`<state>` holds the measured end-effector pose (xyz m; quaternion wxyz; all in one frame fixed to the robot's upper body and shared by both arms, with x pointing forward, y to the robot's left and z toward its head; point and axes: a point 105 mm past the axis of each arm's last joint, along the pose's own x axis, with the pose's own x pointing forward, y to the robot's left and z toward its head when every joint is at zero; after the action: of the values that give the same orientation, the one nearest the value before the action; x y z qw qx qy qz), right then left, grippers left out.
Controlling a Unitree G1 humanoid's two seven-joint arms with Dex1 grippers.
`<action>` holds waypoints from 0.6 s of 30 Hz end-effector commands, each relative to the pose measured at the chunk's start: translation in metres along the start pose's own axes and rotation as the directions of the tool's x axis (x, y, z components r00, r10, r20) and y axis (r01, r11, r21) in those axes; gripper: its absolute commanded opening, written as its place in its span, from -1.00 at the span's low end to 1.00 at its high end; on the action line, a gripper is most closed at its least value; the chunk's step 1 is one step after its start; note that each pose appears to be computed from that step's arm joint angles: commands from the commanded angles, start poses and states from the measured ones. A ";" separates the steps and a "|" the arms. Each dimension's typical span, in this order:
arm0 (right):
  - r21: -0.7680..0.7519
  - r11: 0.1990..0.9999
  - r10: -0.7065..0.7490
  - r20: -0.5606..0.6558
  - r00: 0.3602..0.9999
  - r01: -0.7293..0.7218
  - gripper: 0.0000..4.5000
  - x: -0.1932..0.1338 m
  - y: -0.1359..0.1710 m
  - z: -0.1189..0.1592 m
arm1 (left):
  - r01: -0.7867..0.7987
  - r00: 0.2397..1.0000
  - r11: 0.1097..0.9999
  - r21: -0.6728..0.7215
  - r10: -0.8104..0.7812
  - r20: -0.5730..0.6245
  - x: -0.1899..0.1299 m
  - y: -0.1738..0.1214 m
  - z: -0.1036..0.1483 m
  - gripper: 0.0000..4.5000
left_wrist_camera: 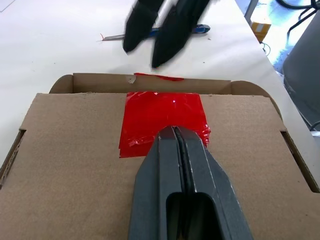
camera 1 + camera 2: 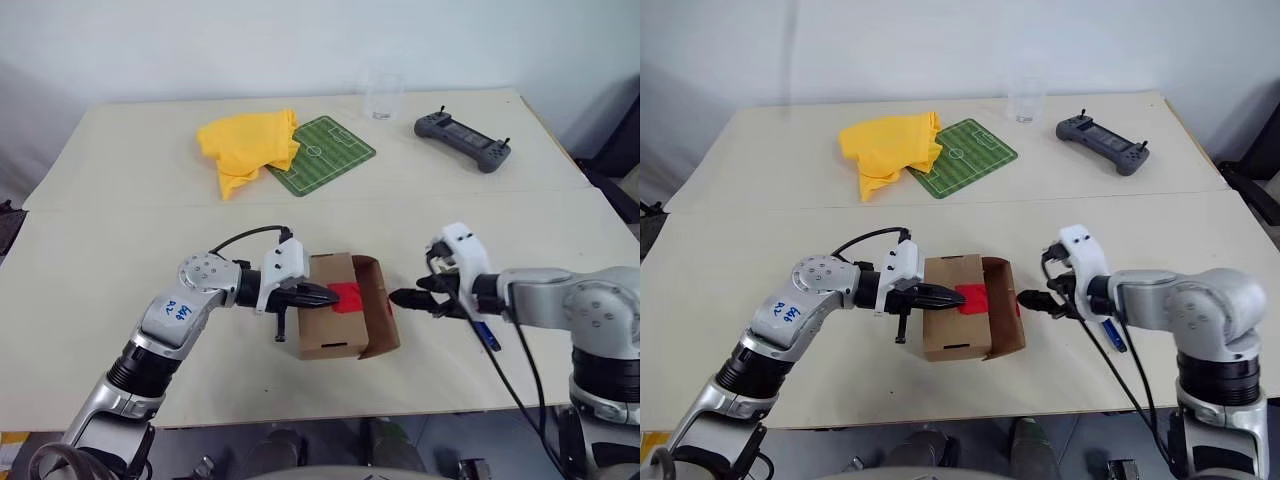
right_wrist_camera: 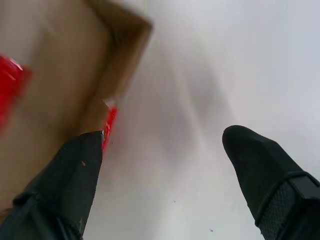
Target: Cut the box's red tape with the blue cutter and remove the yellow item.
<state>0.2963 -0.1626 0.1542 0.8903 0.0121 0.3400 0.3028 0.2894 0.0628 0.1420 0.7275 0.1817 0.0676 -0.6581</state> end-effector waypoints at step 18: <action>-0.272 0.962 -0.037 -0.032 0.999 0.027 0.81 0.034 0.027 -0.002 | -0.009 0.997 0.998 -0.056 0.005 -0.073 -0.003 -0.006 -0.022 -1.00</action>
<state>0.2988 -0.1222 0.1285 0.8732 -0.0930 0.3436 0.3330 0.2876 0.0665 0.1422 0.7317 0.1831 0.0656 -0.6533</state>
